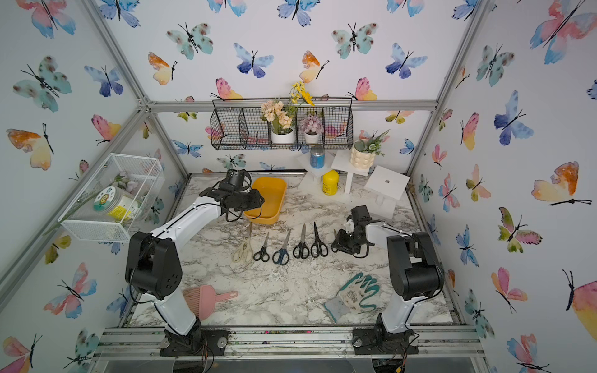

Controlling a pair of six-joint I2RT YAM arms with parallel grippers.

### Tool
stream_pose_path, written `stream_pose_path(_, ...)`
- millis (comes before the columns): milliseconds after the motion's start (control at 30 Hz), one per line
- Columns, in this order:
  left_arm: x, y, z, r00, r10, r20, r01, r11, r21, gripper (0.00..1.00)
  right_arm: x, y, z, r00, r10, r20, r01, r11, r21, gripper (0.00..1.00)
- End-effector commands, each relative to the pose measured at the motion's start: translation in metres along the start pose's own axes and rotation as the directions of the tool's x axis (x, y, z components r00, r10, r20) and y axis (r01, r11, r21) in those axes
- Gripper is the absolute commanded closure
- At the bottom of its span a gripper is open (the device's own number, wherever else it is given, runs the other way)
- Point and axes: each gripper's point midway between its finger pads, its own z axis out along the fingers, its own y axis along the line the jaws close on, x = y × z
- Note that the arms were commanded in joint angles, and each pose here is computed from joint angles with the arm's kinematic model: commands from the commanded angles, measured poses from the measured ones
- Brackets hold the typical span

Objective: Take the scissors out of the storage box
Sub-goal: Place the scissors at the center of the board, then adjust the scissors at the center of the board.

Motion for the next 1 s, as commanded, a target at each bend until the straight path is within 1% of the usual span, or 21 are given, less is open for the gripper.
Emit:
stream_pose_path(0, 0.003, 0.003, -0.003, 1.000, 0.017, -0.013, -0.017, 1.000, -0.021, 0.58, -0.002, -0.012, -0.012, 1.000, -0.002, 0.008, 0.002, 0.996, 0.095, 0.54)
stream_pose_path(100, 0.012, 0.008, -0.005, 0.999, 0.028, -0.022, -0.028, 0.999, -0.044, 0.58, -0.006, -0.013, -0.020, 1.000, -0.017, 0.014, 0.016, 0.992, 0.127, 0.50)
stream_pose_path(200, 0.021, 0.009, -0.007, 0.998, 0.047, -0.032, -0.049, 0.997, -0.063, 0.57, -0.009, -0.014, -0.026, 0.999, -0.031, 0.022, 0.027, 0.988, 0.149, 0.48)
stream_pose_path(300, 0.036, 0.006, -0.005, 0.994, 0.090, -0.060, -0.096, 0.992, -0.087, 0.58, -0.011, -0.014, -0.028, 0.999, -0.037, 0.023, 0.033, 0.986, 0.162, 0.48)
stream_pose_path(433, 0.069, -0.006, -0.001, 0.983, 0.141, -0.121, -0.153, 0.984, -0.089, 0.60, -0.021, -0.009, -0.038, 0.997, -0.051, 0.055, 0.041, 0.984, 0.174, 0.47)
stream_pose_path(600, 0.114, -0.022, 0.004, 0.955, 0.223, -0.194, -0.242, 0.967, -0.083, 0.60, -0.039, 0.003, -0.052, 0.991, -0.083, 0.106, 0.064, 0.982, 0.175, 0.46)
stream_pose_path(833, 0.173, -0.035, 0.015, 0.922, 0.238, -0.306, -0.265, 0.963, -0.051, 0.62, -0.045, 0.017, -0.049, 0.987, -0.093, 0.129, 0.075, 0.987, 0.139, 0.46)
stream_pose_path(967, 0.194, -0.037, 0.018, 0.915, 0.219, -0.338, -0.252, 0.966, -0.057, 0.62, -0.043, 0.022, -0.045, 0.987, -0.103, 0.123, 0.086, 0.988, 0.131, 0.46)
